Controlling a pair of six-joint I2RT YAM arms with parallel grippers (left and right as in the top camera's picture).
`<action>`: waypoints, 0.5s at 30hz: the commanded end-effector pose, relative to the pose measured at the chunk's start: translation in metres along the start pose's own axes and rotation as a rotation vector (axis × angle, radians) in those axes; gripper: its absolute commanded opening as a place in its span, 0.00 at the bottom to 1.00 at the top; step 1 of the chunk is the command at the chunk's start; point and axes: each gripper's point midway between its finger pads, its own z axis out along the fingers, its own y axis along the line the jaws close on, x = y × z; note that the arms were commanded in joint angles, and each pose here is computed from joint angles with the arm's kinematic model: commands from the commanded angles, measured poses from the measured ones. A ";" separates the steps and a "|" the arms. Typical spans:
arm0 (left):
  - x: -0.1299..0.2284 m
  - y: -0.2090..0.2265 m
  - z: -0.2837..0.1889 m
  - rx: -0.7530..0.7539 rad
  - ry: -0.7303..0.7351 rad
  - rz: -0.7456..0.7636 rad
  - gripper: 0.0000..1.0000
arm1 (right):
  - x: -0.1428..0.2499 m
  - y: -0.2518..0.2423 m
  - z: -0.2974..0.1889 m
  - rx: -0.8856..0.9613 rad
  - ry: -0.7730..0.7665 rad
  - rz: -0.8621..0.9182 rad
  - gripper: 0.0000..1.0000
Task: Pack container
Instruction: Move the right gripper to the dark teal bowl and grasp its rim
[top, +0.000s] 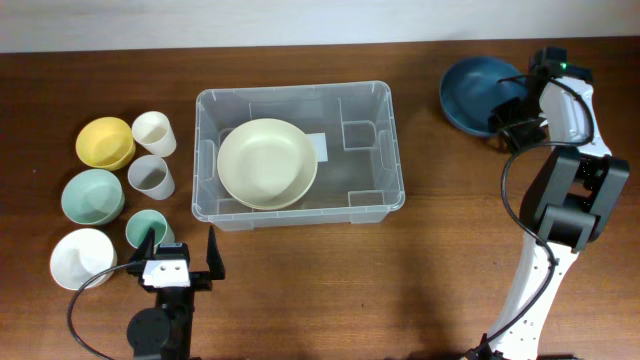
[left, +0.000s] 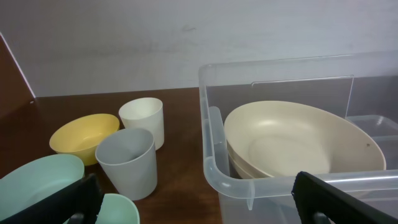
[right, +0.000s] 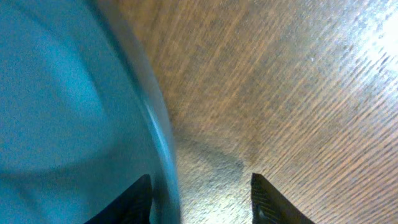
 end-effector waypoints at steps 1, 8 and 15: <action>0.001 -0.001 0.000 0.006 0.000 -0.006 0.99 | -0.001 -0.014 0.011 0.040 0.008 0.022 0.43; 0.001 -0.001 0.000 0.006 0.000 -0.006 0.99 | -0.002 -0.015 0.012 0.037 0.006 0.025 0.36; 0.001 -0.001 0.000 0.006 0.000 -0.006 0.99 | -0.008 -0.018 0.012 0.030 0.003 0.038 0.27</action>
